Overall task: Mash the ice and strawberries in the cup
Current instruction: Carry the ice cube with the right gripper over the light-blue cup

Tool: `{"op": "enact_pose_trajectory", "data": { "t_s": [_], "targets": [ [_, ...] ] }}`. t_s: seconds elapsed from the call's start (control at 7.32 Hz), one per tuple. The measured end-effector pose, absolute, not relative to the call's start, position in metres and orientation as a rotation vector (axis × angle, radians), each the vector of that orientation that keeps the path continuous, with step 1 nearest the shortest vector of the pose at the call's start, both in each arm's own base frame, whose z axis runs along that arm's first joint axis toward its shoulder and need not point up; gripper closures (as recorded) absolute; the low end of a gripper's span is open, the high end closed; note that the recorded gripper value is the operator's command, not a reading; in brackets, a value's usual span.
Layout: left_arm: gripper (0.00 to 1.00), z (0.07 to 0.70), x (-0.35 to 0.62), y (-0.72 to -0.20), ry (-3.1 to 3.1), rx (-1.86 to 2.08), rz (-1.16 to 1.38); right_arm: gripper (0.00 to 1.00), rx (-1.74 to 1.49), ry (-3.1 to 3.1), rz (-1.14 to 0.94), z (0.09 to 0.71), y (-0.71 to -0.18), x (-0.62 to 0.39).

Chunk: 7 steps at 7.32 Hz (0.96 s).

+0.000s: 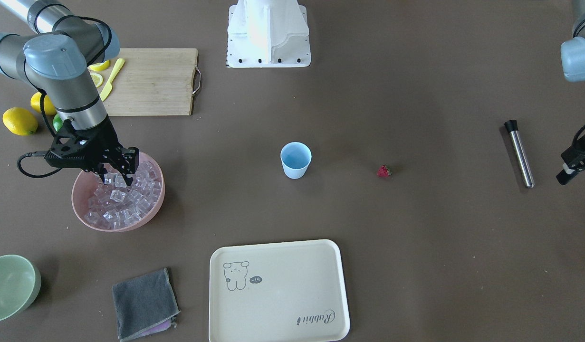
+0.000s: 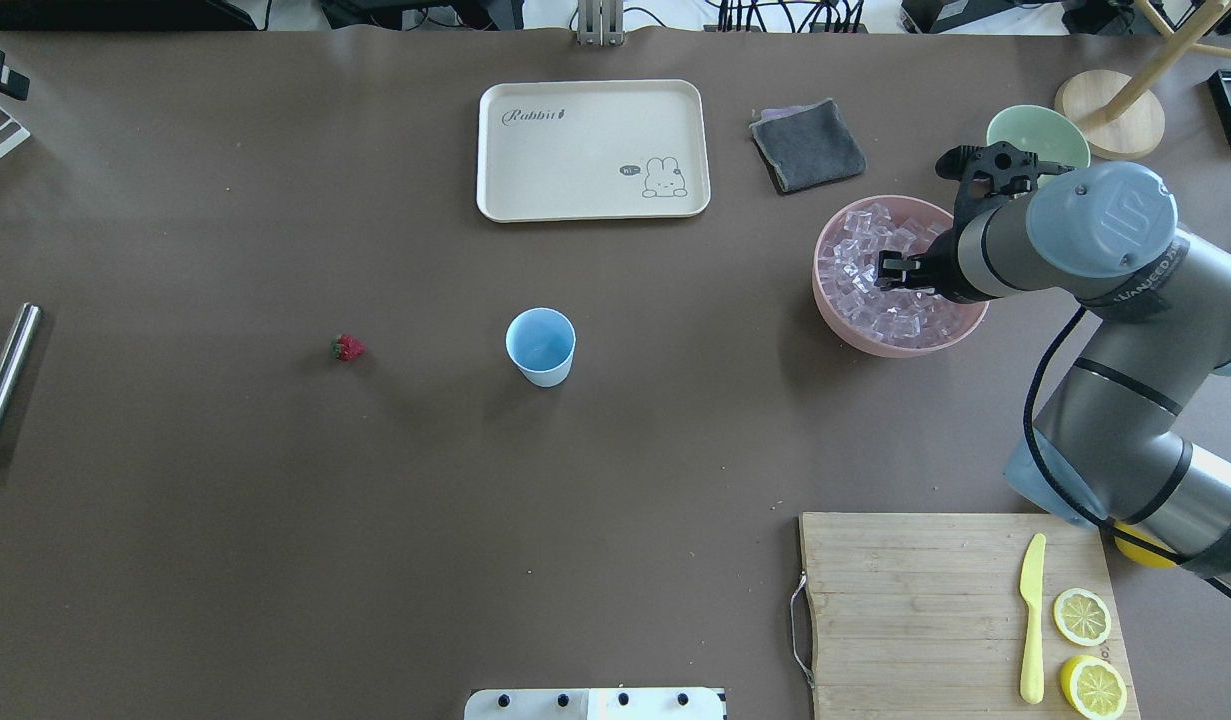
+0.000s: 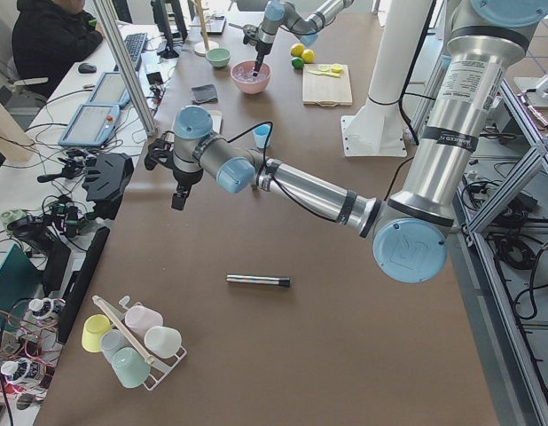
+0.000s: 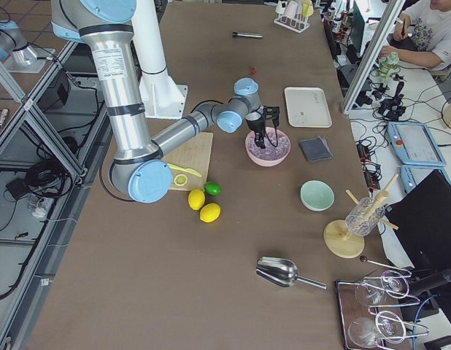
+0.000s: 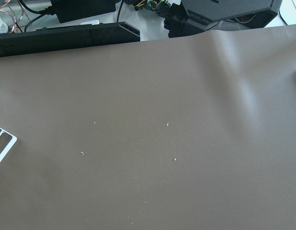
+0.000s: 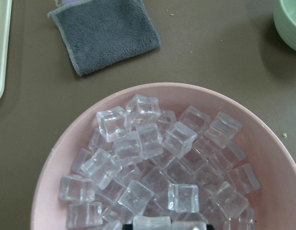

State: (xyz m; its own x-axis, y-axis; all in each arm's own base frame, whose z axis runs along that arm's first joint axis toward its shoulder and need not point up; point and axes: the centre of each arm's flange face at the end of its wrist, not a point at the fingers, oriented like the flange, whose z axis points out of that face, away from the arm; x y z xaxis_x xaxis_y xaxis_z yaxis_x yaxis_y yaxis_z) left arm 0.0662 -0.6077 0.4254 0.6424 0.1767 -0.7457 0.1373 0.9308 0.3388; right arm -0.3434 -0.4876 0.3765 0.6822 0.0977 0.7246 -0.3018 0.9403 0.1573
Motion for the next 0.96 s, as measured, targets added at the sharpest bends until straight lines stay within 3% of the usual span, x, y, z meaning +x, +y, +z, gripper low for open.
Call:
{"op": "enact_pose_trajectory", "data": {
  "t_s": [0.41,0.96],
  "targets": [
    [0.02,0.426,0.066,-0.609,0.876,0.386,0.022,1.00,0.188,-0.768,0.302,0.247,-0.503,-0.385],
    [0.02,0.423,0.072,-0.614,0.877,0.389,0.029,1.00,0.161,-0.825,0.364,0.127,-0.429,-0.493]
  ]
}}
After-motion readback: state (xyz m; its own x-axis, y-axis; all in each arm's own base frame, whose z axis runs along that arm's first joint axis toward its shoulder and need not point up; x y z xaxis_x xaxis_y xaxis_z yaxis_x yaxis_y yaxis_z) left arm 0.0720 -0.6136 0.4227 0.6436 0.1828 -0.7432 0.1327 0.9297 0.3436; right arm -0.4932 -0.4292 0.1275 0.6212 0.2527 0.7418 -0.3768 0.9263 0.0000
